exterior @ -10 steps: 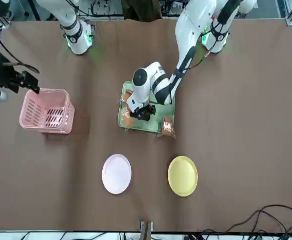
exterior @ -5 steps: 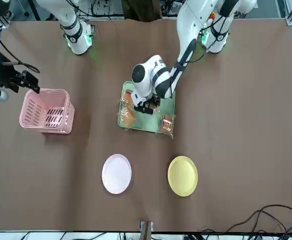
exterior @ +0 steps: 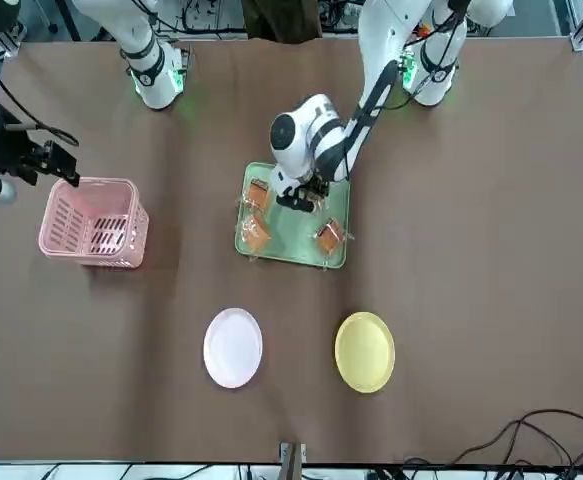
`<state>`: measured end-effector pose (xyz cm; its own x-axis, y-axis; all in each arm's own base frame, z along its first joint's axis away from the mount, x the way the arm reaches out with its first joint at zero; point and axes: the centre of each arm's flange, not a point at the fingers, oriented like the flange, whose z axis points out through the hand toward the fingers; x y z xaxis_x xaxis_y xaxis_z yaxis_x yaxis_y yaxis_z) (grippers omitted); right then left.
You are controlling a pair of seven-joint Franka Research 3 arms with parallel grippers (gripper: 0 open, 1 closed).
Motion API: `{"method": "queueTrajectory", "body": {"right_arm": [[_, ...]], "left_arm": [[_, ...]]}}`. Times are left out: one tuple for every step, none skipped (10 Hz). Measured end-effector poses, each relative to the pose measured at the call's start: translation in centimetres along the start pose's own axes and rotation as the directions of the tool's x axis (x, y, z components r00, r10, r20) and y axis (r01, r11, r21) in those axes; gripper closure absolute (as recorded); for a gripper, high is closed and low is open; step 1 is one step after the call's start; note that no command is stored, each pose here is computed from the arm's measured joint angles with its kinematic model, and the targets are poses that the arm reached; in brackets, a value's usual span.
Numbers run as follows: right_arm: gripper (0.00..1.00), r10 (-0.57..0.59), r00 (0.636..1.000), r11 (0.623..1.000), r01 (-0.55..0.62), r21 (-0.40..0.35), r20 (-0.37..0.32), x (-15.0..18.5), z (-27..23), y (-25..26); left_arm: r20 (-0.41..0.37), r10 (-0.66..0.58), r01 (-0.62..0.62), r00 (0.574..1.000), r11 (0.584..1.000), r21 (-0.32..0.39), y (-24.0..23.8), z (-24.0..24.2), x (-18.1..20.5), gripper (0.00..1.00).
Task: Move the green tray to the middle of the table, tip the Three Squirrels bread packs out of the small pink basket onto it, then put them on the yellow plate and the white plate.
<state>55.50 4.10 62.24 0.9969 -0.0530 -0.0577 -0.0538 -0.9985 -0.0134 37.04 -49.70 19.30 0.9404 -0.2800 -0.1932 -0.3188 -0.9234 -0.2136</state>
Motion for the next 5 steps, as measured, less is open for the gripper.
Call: {"method": "queueTrajectory", "body": {"right_arm": [[0.01,0.000,1.000,1.000,0.000,0.000,0.000,0.0,0.0,0.0],[0.01,0.000,1.000,1.000,0.000,0.000,0.000,0.0,0.0,0.0],[0.01,0.000,1.000,1.000,0.000,0.000,0.000,0.0,0.0,0.0],[0.01,0.000,1.000,1.000,0.000,0.000,0.000,0.0,0.0,0.0],[0.01,0.000,1.000,1.000,0.000,0.000,0.000,0.0,0.0,0.0]], "left_arm": [[0.007,0.010,-0.010,1.000,1.000,0.007,-0.3,0.3,-0.4,0.32],[0.012,0.012,-0.012,1.000,1.000,0.011,-0.6,0.5,-0.5,0.32],[0.016,0.015,-0.015,1.000,1.000,0.013,-0.9,0.7,-0.5,0.32],[0.021,0.018,-0.019,1.000,1.000,0.016,-1.2,0.8,-0.6,0.32],[0.029,0.019,-0.020,0.999,1.000,0.023,-1.5,1.0,-0.7,0.32]]}}
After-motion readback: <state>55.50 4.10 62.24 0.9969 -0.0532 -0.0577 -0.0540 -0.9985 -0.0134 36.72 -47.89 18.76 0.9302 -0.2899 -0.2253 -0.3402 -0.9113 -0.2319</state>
